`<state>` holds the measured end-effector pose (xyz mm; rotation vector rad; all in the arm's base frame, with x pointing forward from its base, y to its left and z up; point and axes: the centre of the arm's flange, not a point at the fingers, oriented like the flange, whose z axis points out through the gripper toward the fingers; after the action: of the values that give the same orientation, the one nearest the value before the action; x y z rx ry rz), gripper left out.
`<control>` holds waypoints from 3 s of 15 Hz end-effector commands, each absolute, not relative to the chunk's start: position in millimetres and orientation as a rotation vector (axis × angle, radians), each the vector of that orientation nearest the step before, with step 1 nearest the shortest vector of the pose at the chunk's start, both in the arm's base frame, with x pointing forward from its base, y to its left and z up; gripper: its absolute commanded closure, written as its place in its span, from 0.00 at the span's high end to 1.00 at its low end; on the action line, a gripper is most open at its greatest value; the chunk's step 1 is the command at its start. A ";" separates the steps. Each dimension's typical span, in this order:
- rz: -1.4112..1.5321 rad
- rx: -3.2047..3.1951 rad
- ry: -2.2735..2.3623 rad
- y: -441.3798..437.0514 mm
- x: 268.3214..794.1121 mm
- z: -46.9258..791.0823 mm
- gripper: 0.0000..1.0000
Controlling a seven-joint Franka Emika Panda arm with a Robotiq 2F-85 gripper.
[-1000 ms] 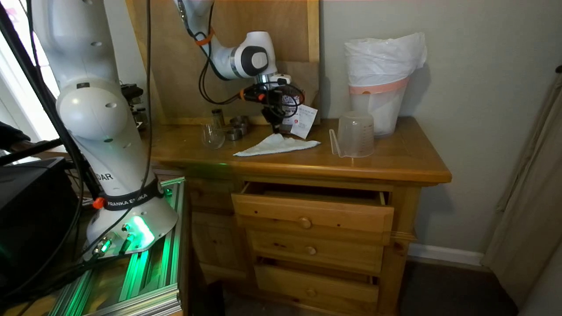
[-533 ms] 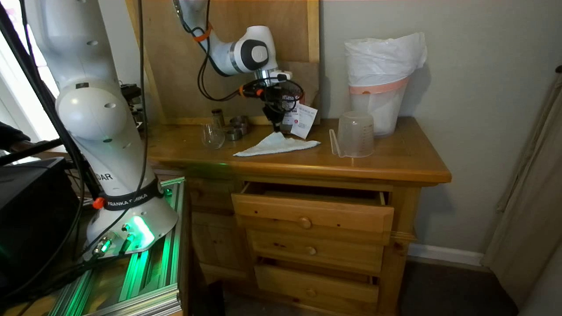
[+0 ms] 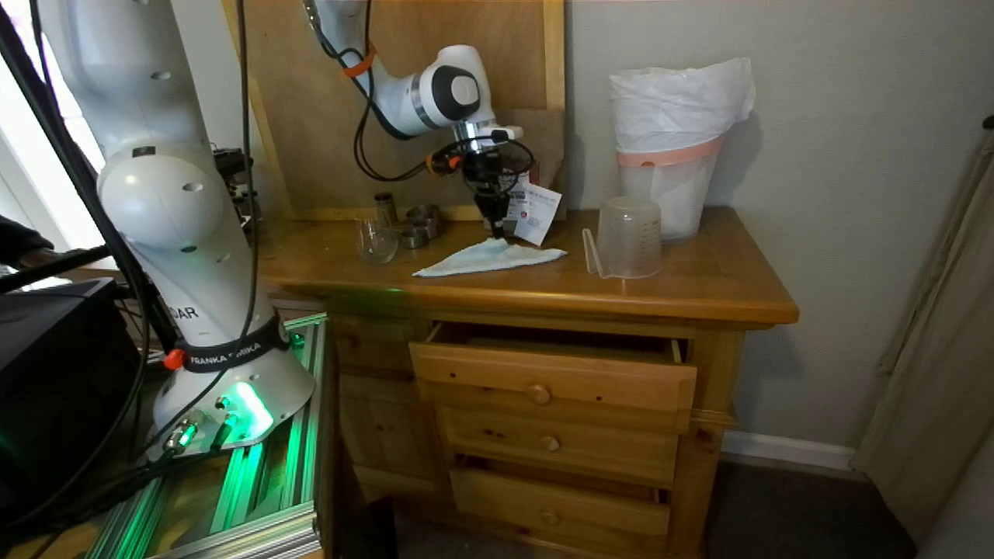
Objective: Unfold the white towel
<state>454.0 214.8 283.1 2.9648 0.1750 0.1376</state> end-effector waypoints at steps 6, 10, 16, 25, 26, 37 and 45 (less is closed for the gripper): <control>0.127 2.879 -0.135 112.3 437.1 318.6 0.02; 0.121 2.900 -0.172 106.4 439.3 319.7 0.02; 0.055 2.863 -0.212 116.5 433.6 312.3 0.02; 0.040 2.848 -0.265 47.4 419.9 314.4 0.69; 0.047 2.859 -0.271 41.9 419.1 316.9 0.75; 0.269 3.123 -0.162 86.1 426.4 348.0 1.00; 0.304 3.183 0.187 150.1 417.2 330.4 0.52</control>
<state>423.1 136.1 341.6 3.1826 0.0468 0.2563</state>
